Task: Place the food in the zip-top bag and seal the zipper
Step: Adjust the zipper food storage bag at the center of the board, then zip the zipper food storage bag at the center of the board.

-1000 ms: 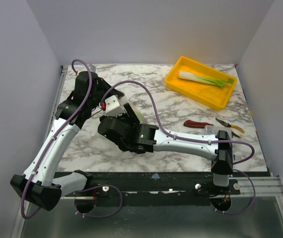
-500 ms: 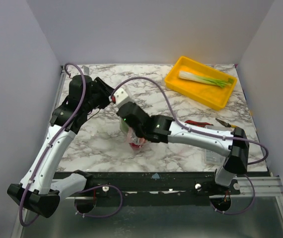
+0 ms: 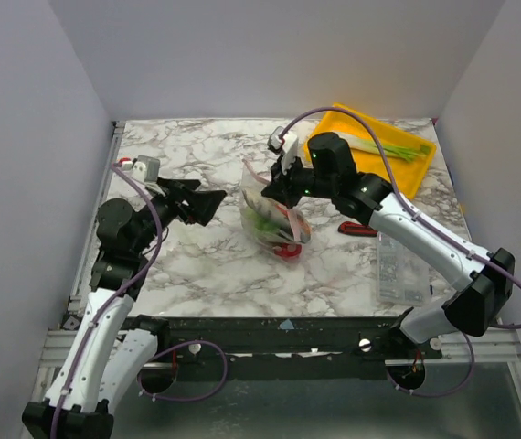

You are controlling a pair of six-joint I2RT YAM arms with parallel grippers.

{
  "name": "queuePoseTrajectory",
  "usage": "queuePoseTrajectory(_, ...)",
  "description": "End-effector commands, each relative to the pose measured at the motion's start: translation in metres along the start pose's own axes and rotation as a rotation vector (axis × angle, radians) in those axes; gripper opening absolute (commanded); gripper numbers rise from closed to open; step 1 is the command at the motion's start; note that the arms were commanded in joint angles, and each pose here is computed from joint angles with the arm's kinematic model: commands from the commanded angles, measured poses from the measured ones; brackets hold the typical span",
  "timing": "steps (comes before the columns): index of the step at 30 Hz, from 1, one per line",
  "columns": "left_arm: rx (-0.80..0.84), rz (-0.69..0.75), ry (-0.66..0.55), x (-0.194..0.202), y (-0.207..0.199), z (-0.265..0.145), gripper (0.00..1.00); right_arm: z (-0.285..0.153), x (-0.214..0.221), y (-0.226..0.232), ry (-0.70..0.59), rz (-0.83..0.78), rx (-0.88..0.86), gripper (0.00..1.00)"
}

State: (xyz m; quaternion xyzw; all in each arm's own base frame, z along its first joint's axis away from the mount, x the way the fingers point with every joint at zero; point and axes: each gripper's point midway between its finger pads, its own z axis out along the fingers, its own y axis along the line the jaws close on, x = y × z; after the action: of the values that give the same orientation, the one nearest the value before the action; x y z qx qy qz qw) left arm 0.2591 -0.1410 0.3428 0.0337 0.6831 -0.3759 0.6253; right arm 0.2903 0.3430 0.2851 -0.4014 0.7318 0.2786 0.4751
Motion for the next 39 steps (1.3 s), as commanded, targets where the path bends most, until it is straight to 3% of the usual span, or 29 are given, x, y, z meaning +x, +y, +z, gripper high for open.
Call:
queuePoseTrajectory(1,0.431,0.131,0.067,0.013,-0.052,0.009,0.99,-0.021,-0.002,0.038,-0.010,0.011,-0.332,0.00)
queuePoseTrajectory(10,0.769,0.119,0.207,0.029,-0.058,0.013,0.99,-0.036,-0.001,0.034,0.001,0.052,-0.435,0.00)
queuePoseTrajectory(20,0.834,0.040,0.184,0.035,-0.030,0.046,0.98,-0.038,-0.004,0.038,-0.004,0.080,-0.498,0.00)
queuePoseTrajectory(24,0.889,0.016,0.241,0.045,-0.030,0.057,0.77,-0.034,-0.002,0.036,0.001,0.091,-0.501,0.00)
queuePoseTrajectory(27,0.881,0.033,0.209,0.049,-0.031,0.054,0.70,-0.032,-0.001,0.035,0.007,0.098,-0.499,0.00)
queuePoseTrajectory(29,0.886,0.044,0.213,0.051,-0.033,0.049,0.57,-0.032,-0.001,0.033,0.006,0.096,-0.489,0.00)
queuePoseTrajectory(35,0.887,0.039,0.215,0.056,-0.039,0.037,0.30,-0.034,-0.005,0.029,-0.006,0.091,-0.446,0.01)
queuePoseTrajectory(39,0.853,-0.004,0.195,0.054,-0.041,0.031,0.25,-0.038,-0.007,0.023,-0.029,0.087,-0.385,0.02)
